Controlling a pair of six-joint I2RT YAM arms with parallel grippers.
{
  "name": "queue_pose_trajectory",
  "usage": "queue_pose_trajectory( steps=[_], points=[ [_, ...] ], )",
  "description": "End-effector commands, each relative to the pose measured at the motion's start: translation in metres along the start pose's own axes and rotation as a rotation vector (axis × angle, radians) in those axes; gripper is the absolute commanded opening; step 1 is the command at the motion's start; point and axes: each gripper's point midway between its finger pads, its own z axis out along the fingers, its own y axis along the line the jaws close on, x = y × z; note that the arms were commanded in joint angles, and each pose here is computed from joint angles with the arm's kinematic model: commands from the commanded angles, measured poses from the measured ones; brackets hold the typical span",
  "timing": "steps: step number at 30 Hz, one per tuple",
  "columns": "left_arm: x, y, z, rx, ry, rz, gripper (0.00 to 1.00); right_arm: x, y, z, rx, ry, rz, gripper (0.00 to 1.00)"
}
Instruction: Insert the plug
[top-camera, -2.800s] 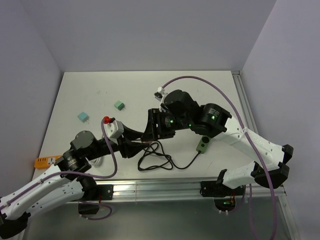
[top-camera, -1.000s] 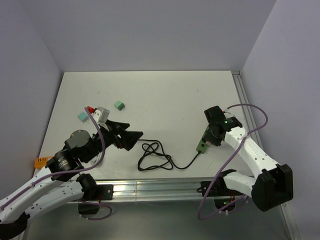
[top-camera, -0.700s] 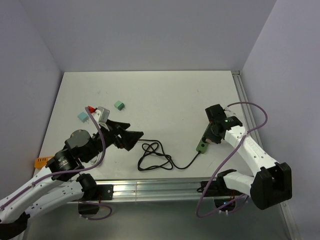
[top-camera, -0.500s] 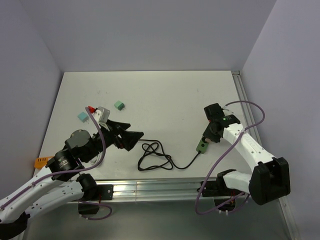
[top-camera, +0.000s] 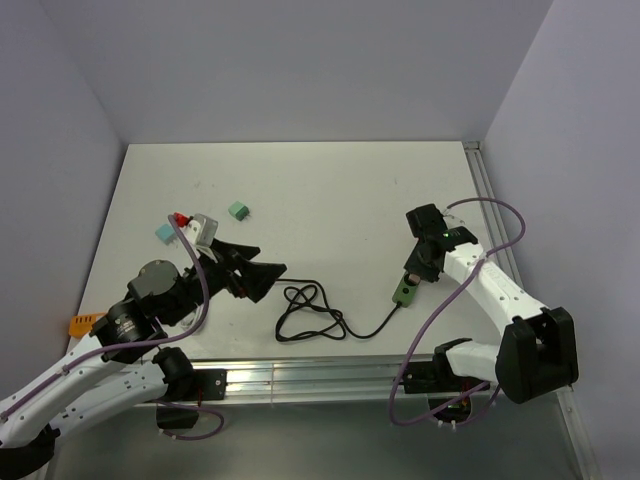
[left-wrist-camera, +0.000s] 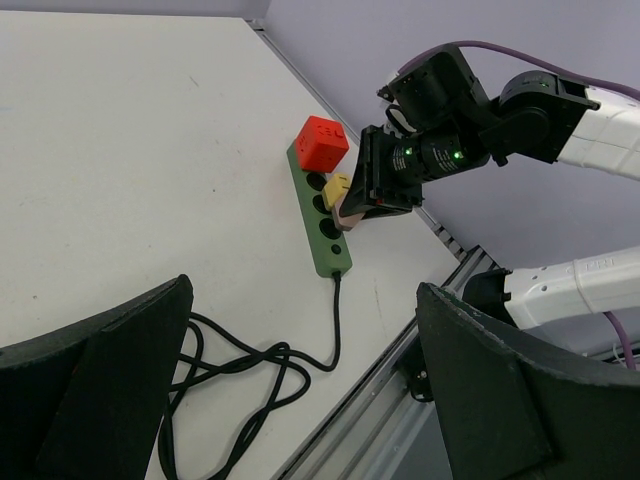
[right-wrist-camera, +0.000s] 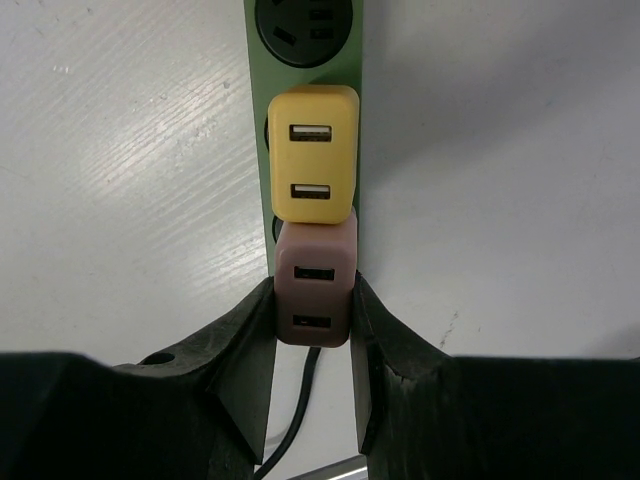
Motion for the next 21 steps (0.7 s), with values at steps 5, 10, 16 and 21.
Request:
queue_pose_trajectory(
  steps=[5,10,16,21],
  points=[
    [-0.015,-0.008,-0.005,0.027,-0.037,0.022,0.99,0.001,-0.006,0.002,0.008,-0.011,-0.006,0.00],
    [-0.013,-0.009,-0.004,0.032,-0.034,0.018,1.00,0.010,-0.013,0.005,0.024,0.012,-0.023,0.00],
    [-0.011,-0.008,-0.004,0.032,-0.026,0.012,0.99,0.006,-0.009,-0.003,-0.004,0.005,-0.021,0.00],
    [-0.012,-0.009,-0.004,0.033,-0.031,0.007,1.00,-0.002,-0.005,-0.010,-0.026,-0.021,-0.026,0.00]
  ],
)
